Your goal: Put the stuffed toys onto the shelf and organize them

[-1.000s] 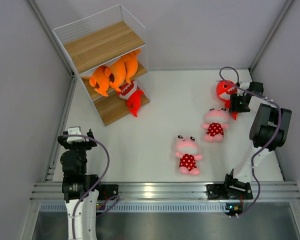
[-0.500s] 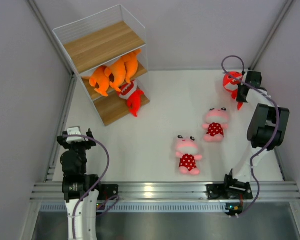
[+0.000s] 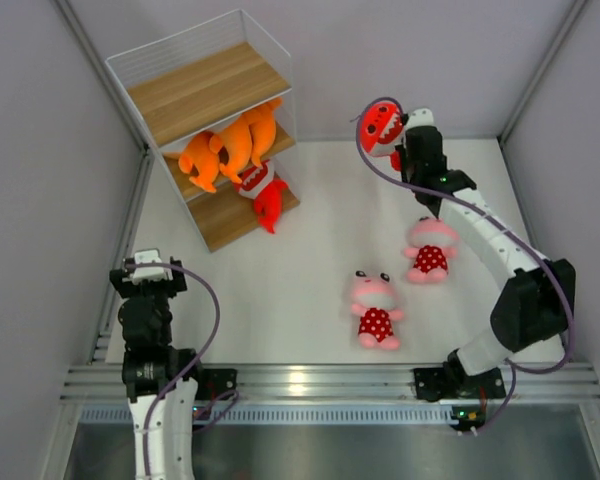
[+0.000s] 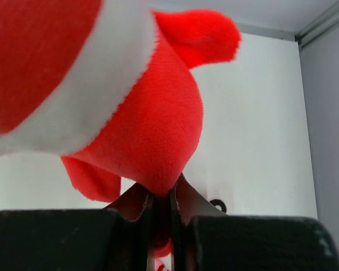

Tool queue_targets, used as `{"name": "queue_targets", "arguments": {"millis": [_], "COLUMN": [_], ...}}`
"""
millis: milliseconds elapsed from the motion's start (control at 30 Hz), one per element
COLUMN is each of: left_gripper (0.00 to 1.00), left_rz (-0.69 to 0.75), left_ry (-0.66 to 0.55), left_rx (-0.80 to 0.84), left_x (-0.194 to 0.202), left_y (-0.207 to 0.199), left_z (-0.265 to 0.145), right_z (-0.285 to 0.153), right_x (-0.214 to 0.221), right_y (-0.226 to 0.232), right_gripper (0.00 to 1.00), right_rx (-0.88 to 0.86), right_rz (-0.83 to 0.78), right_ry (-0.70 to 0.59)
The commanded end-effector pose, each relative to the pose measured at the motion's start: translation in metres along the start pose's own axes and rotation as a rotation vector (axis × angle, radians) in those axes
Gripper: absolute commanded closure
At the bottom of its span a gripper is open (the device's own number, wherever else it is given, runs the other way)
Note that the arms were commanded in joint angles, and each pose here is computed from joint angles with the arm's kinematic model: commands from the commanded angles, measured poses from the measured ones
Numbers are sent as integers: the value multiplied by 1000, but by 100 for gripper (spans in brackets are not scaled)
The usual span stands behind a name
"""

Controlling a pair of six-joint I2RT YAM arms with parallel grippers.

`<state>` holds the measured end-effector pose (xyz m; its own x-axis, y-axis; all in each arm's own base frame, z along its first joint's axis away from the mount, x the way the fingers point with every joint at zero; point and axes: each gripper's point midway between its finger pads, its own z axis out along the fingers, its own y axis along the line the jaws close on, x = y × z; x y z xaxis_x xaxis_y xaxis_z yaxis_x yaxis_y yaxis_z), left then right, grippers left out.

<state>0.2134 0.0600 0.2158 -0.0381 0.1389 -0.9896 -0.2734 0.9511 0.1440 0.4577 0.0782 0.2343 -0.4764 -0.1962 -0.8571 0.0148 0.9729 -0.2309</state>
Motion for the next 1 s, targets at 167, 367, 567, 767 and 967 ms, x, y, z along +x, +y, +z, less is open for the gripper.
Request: {"name": "queue_targets", "arguments": {"millis": [167,367,567,767,967], "left_gripper": [12,11,11,11,11], "left_rz": [212,235,229,202,197], "left_ry": [-1,75,144,163,165], "left_rx": [-44,-140,-212,-255,-228], "left_x": [-38,-18,-1,6,11], "left_y": [23,42,56,62,57], "left_z": [-5,-15,-26,-31,-29], "right_z": [-83,-119,-140,-153,-164], "right_x": [-10,-3,25,29,23], "right_y": [55,88,134,165,176], "right_gripper": [100,100,100,100,100], "right_rx": [-62,-167,-242,-271,-285], "right_rz": [-28,-6,14,87,131], "right_ry": [-117,-134,-105,-119,-158]}}
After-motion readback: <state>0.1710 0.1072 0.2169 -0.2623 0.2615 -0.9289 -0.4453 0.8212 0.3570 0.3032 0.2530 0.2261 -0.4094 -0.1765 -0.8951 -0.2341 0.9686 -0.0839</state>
